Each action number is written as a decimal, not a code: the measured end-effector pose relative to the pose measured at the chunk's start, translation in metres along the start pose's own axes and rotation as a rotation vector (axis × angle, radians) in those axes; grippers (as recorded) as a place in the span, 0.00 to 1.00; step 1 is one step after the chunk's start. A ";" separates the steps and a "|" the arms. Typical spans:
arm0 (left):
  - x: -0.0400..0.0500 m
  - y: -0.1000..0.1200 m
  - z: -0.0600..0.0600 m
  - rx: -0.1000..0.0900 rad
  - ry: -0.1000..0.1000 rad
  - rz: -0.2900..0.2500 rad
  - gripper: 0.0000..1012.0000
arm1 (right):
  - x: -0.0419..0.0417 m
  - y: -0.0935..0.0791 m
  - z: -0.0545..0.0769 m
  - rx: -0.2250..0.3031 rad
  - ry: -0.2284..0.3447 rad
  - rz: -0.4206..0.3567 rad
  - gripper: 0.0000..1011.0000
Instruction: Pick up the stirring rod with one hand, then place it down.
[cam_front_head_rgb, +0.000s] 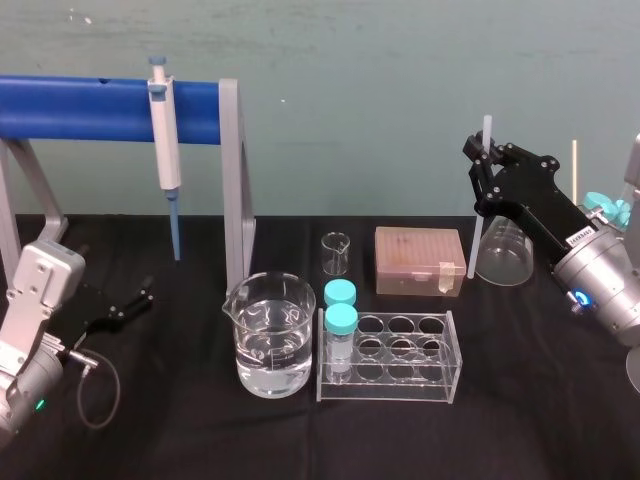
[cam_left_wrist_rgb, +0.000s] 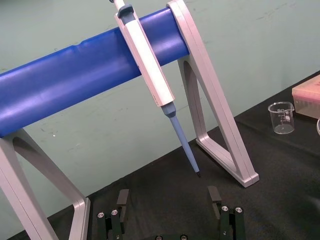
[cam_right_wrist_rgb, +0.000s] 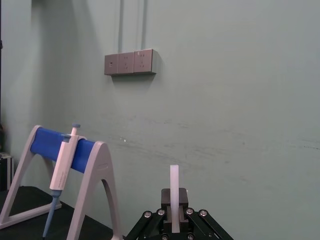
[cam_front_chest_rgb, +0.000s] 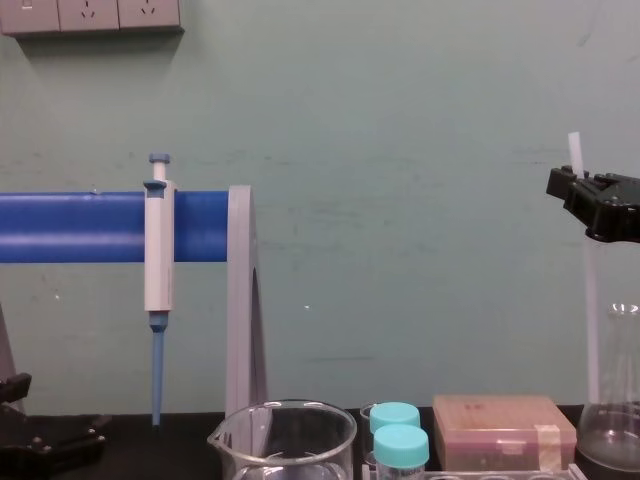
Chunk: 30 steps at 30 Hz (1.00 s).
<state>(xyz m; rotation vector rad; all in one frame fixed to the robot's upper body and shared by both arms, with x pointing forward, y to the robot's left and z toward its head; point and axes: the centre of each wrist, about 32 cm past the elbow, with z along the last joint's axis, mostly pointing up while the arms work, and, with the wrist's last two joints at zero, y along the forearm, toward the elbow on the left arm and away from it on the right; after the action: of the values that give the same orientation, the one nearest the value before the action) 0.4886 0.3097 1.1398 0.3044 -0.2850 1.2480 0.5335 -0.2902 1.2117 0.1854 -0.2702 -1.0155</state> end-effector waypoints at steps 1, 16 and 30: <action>0.0000 0.000 0.000 0.000 0.000 0.000 0.99 | -0.0001 0.000 0.000 0.000 0.000 0.000 0.07; 0.0000 0.000 0.000 0.000 0.000 0.000 0.99 | -0.0002 -0.001 0.001 -0.004 -0.004 0.009 0.07; 0.0000 0.000 0.000 0.000 0.000 0.000 0.99 | 0.0001 0.000 0.000 -0.008 -0.003 0.013 0.07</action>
<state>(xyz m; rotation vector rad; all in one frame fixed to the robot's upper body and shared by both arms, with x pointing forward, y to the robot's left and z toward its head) 0.4886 0.3097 1.1398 0.3044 -0.2850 1.2480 0.5330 -0.2905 1.2119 0.1753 -0.2695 -1.0040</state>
